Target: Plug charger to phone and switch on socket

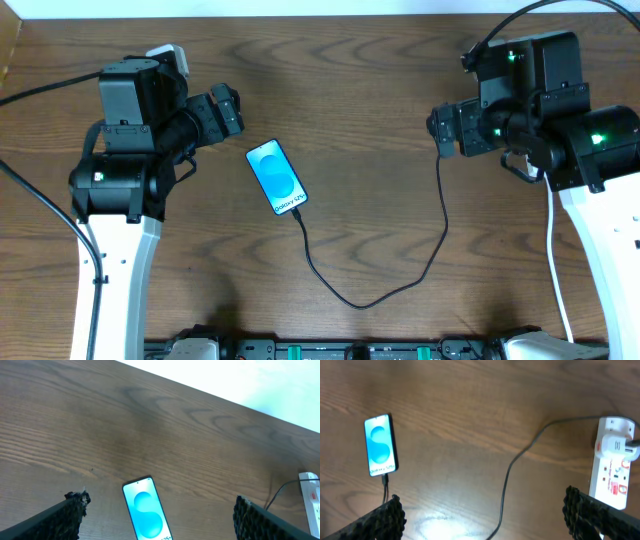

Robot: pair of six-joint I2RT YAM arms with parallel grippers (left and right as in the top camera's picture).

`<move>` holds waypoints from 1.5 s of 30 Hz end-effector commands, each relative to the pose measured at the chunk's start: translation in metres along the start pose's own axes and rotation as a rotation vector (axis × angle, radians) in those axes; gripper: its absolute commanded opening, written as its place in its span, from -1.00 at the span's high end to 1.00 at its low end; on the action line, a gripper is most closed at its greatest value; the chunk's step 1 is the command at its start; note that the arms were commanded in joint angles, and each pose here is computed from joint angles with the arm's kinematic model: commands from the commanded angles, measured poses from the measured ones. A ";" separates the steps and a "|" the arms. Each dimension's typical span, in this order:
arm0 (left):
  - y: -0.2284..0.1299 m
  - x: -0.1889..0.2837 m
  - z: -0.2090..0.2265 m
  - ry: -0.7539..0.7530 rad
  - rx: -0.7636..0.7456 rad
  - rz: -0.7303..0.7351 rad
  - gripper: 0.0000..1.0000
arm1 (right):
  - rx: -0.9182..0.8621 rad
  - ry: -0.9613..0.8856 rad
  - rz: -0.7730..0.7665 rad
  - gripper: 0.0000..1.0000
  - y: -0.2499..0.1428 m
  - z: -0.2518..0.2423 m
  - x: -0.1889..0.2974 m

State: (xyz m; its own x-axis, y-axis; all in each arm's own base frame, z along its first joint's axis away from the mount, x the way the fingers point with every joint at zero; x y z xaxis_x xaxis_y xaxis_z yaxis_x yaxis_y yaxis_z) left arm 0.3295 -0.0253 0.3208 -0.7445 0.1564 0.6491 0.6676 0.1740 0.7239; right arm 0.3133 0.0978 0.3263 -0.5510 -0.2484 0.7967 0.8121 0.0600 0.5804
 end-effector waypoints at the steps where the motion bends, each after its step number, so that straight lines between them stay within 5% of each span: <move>1: 0.002 0.003 0.000 -0.001 -0.009 -0.009 -0.90 | 0.006 -0.015 0.015 -0.99 -0.005 -0.001 0.004; 21: 0.002 0.003 0.000 -0.001 -0.009 -0.009 -0.90 | 0.008 -0.040 -0.005 -0.99 -0.002 -0.004 0.004; 37: 0.002 0.003 0.000 -0.001 -0.009 -0.009 -0.91 | -0.022 -0.137 -0.387 -0.98 0.059 -0.030 0.002; 45: 0.002 0.003 0.000 -0.001 -0.009 -0.009 -0.91 | -0.036 -0.107 -0.577 -0.99 0.015 -0.048 -0.004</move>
State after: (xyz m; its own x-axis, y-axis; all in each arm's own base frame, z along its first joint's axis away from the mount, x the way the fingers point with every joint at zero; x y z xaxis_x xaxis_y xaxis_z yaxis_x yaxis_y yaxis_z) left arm 0.3294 -0.0254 0.3208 -0.7442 0.1568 0.6493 0.6680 0.1744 0.7235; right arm 0.3566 0.0589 0.3370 -0.9102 -0.1276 0.3941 0.4059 -0.0843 0.9100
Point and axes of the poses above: each gripper's point midway between its finger pads, its own x axis back along the fingers, its own z axis along the line the jaws close on, y = z × x, the point moved 4 cm from there along x, back along the fingers, and after that the axes turned 7 degrees about -x, right-handed, at the moved point
